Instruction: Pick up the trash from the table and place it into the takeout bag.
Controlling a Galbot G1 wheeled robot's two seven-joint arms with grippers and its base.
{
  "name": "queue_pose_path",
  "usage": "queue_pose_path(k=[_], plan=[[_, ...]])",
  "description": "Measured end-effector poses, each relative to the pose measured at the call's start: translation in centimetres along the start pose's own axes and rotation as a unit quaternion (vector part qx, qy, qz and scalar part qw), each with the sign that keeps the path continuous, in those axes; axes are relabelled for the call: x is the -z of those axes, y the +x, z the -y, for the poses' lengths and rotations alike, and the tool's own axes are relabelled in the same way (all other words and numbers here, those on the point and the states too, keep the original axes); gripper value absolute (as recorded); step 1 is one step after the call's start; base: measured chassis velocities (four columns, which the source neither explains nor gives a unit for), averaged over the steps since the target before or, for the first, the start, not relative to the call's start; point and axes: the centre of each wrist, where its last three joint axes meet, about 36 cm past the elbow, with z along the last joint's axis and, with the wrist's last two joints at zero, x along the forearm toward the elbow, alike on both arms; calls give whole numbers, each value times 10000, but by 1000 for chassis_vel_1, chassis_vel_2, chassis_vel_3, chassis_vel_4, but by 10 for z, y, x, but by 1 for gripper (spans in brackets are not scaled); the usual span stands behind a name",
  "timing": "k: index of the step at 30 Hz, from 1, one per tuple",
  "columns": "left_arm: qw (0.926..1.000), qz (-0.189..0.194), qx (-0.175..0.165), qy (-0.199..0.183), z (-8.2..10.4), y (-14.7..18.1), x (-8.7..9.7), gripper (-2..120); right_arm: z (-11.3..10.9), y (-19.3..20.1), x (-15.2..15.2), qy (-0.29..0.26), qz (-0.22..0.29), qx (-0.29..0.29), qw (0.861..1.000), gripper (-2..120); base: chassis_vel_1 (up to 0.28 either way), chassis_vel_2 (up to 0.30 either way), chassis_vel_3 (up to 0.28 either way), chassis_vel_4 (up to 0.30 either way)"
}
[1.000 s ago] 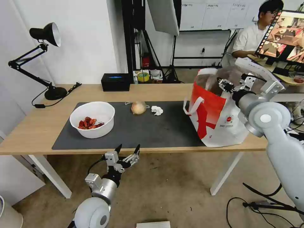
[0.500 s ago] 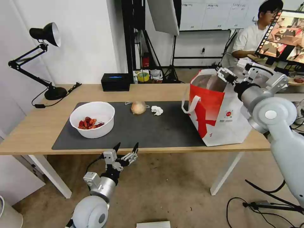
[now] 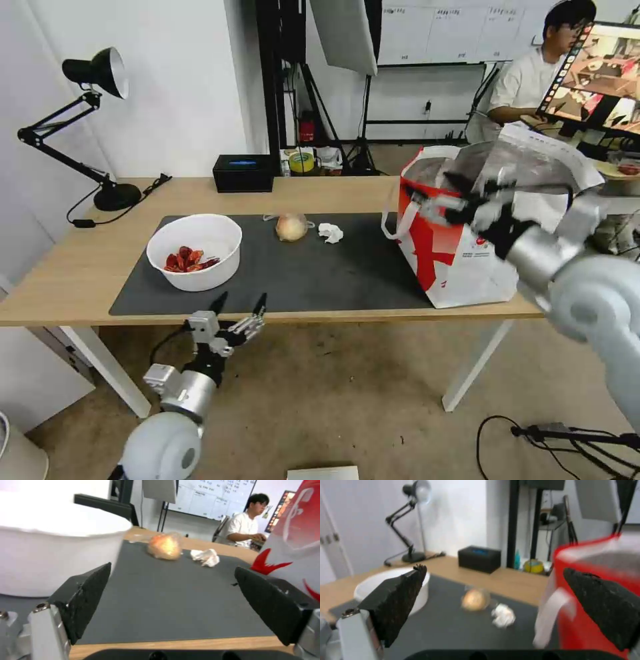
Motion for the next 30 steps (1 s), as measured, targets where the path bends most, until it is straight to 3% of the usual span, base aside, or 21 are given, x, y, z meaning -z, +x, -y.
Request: queue_pose_path(k=[8,13,20,22,30], plan=[[9994,10,101,-339,-16,13,-10,100,-17,14,-44,241,-187,-14,9995,100,0,0,0,0],[9991,-24,179,-382,-26,22,-20,100,-25,23,-97,305,-43,-220,9993,100,0,0,0,0],[9989,-68,233,-408,-33,27,-26,100,-35,34,-143,84,-14,-543,9985,100,0,0,0,0],[9988,-119,273,-388,-37,29,-31,100,-40,41,-172,-93,-39,-811,9967,100,0,0,0,0],[9988,-186,280,-365,-37,31,-37,100,-50,46,-200,-332,-171,-1050,9938,100,0,0,0,0]])
